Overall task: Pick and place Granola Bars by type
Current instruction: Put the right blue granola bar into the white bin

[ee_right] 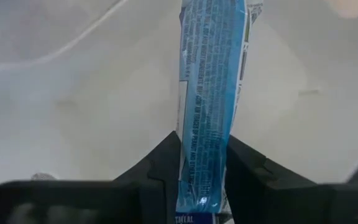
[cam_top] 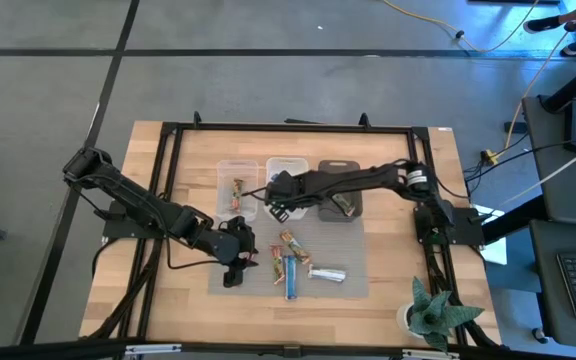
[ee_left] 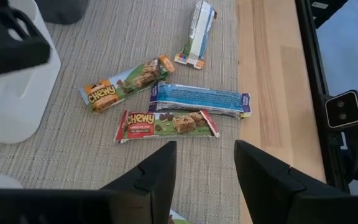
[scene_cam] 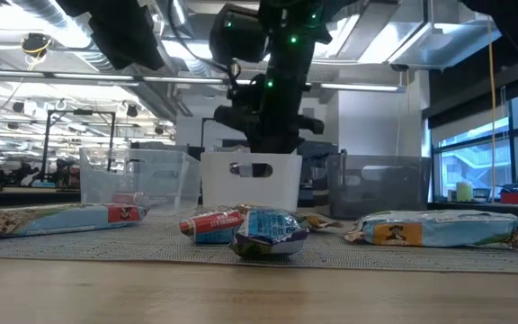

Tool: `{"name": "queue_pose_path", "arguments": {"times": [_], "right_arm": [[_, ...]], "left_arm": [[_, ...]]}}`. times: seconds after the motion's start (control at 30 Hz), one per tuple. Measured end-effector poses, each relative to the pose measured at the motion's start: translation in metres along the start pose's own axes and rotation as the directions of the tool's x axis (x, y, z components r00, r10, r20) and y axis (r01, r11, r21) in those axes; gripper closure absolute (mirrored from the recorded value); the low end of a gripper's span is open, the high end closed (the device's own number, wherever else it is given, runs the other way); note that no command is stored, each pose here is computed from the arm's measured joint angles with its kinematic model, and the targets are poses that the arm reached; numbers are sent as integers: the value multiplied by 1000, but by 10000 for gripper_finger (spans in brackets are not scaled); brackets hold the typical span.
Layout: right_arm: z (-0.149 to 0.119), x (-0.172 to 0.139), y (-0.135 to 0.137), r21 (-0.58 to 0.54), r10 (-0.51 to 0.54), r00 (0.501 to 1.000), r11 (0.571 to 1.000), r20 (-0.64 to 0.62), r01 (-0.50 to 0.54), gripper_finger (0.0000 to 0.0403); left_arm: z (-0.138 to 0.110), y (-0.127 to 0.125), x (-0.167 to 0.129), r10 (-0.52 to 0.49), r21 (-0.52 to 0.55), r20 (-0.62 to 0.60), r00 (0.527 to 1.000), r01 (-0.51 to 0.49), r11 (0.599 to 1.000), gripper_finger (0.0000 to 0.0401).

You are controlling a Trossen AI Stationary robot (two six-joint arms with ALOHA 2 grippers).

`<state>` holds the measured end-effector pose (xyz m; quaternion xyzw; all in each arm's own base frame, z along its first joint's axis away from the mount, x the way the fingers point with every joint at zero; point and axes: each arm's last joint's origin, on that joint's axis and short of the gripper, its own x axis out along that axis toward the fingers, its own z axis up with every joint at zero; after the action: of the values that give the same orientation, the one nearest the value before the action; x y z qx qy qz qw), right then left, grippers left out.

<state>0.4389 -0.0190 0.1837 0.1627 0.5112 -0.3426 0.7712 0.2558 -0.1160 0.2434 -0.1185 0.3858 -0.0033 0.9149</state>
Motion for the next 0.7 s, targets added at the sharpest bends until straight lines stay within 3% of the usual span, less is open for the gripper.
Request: {"name": "queue_pose_path", "arguments": {"times": [0.7], "right_arm": [[-1,3,2,-8,41,999,999,-36,-41,297]], "left_arm": [[0,0,0,0,0,0,1000,0,1000,246]]}}
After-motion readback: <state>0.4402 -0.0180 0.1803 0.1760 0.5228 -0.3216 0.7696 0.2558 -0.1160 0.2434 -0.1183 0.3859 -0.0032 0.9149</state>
